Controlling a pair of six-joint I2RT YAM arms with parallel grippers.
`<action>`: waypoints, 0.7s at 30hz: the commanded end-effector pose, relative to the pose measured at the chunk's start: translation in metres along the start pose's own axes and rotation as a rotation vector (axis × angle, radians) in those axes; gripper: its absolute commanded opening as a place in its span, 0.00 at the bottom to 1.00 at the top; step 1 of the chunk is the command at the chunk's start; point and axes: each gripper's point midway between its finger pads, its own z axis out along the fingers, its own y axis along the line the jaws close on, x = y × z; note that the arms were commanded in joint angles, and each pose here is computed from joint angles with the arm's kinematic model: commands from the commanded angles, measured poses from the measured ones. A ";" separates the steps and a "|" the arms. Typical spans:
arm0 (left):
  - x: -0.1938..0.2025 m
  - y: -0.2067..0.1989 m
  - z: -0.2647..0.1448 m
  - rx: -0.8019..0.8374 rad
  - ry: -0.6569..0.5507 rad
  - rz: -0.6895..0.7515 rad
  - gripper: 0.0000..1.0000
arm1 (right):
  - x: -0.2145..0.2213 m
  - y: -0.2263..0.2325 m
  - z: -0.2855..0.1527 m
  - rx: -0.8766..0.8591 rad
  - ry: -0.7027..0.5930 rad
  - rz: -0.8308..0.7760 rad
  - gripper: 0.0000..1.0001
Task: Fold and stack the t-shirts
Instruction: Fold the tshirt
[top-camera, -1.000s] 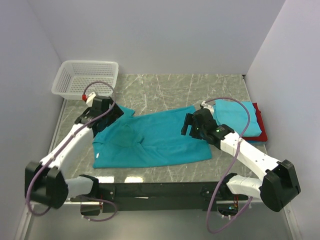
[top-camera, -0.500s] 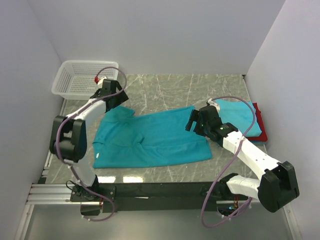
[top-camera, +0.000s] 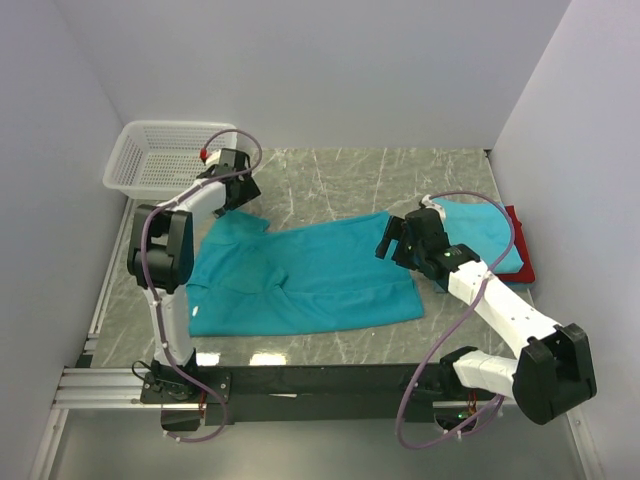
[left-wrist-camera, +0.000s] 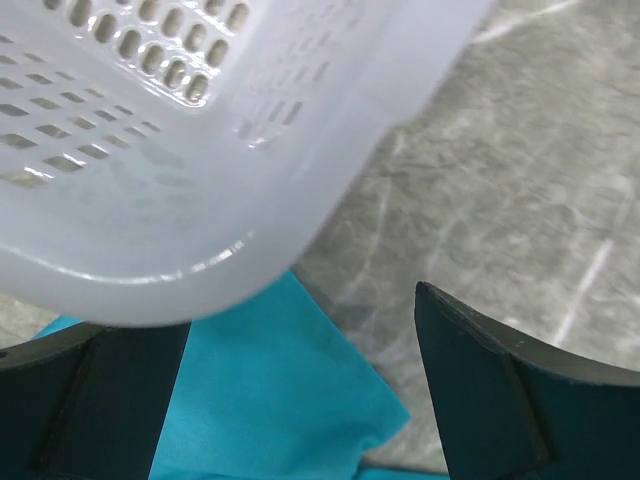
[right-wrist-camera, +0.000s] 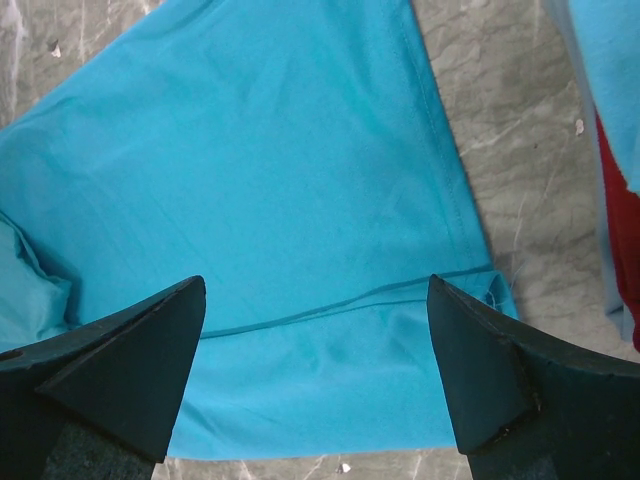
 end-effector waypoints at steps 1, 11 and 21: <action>-0.008 0.012 0.002 -0.083 -0.019 -0.008 0.96 | -0.007 -0.001 0.005 -0.010 -0.029 0.002 0.97; 0.001 0.028 0.017 -0.199 0.018 -0.007 0.88 | -0.005 -0.007 0.008 -0.002 -0.032 0.003 0.97; 0.009 0.040 0.025 -0.312 0.067 -0.018 0.72 | -0.003 -0.011 0.009 0.011 -0.035 0.007 0.97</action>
